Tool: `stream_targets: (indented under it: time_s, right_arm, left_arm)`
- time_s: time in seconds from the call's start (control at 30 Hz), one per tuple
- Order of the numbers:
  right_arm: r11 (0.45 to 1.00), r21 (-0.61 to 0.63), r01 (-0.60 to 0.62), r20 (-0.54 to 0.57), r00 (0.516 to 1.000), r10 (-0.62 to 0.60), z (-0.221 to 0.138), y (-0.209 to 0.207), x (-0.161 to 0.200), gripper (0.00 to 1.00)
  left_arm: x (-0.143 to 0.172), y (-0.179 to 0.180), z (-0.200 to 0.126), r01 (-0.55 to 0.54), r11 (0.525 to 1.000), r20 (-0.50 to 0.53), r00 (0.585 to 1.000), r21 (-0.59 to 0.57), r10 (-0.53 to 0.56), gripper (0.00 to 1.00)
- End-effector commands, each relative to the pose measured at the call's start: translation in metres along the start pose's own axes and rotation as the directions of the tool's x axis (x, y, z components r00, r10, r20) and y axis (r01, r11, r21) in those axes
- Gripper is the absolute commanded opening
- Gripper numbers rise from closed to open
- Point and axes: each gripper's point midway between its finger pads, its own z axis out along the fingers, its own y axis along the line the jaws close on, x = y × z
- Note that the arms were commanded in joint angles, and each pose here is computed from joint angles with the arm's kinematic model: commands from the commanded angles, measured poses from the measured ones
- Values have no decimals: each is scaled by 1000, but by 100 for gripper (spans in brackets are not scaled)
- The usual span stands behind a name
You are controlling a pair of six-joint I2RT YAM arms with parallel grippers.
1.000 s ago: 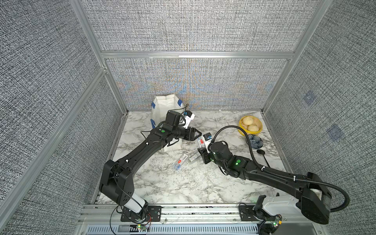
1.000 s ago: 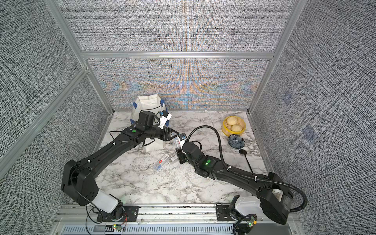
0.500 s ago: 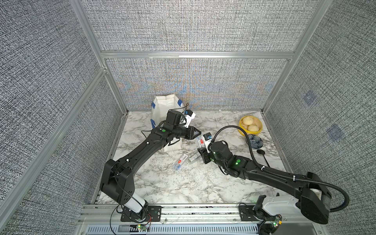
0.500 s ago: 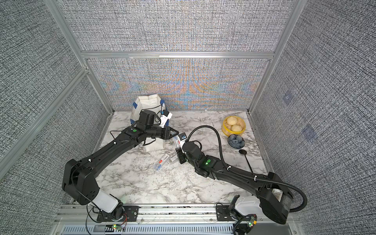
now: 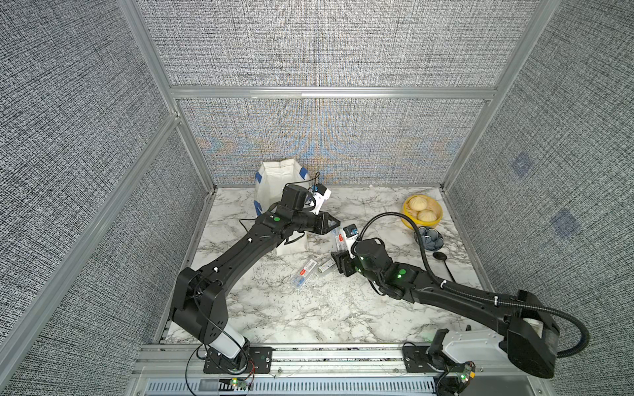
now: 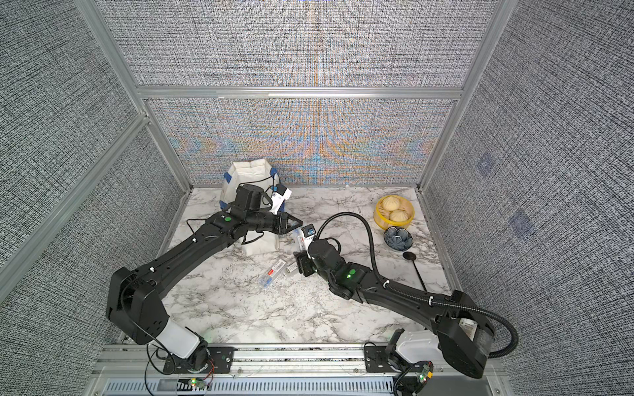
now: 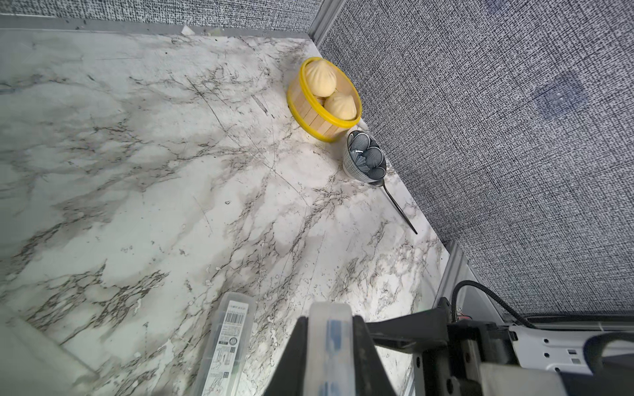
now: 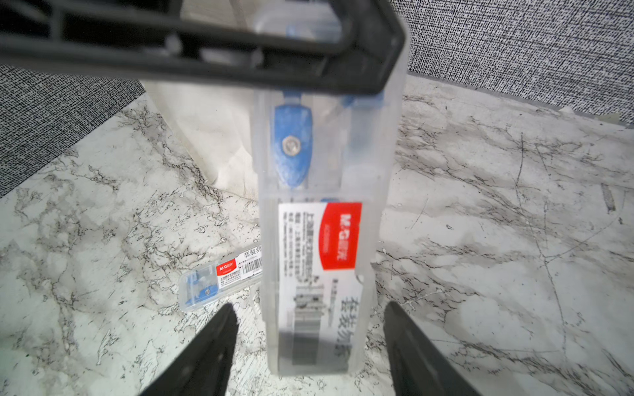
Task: Put the compass set into the canvas bag
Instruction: Pick up the compass set at the center of the board, then place the compass set in the canvas bag.
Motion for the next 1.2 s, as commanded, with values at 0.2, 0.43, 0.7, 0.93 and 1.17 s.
stream_targets:
  time_s: [0.2, 0.43, 0.7, 0.93, 1.17]
  right_arm:
    - [1000, -18, 5, 13, 1000, -5, -6, -6, 25, 83]
    - [999, -39, 16, 70, 997, -13, -12, -12, 45, 83]
    - [999, -43, 16, 65, 998, -13, -16, -12, 44, 83]
    - [998, -60, 15, 56, 998, -12, -18, -9, 44, 83]
    - [998, -61, 19, 46, 999, -17, -18, -8, 45, 83]
  left_arm:
    - [-18, -2, -8, -50, 998, 38, 998, -34, 51, 14]
    - [-53, -10, -30, -123, 990, 88, 988, -71, 129, 13]
    - [-113, 3, -88, -156, 971, 200, 961, -182, 191, 12]
    - [-157, 64, -148, -110, 912, 258, 939, -395, 225, 12]
    - [-172, 136, -152, -37, 876, 249, 952, -480, 176, 11]
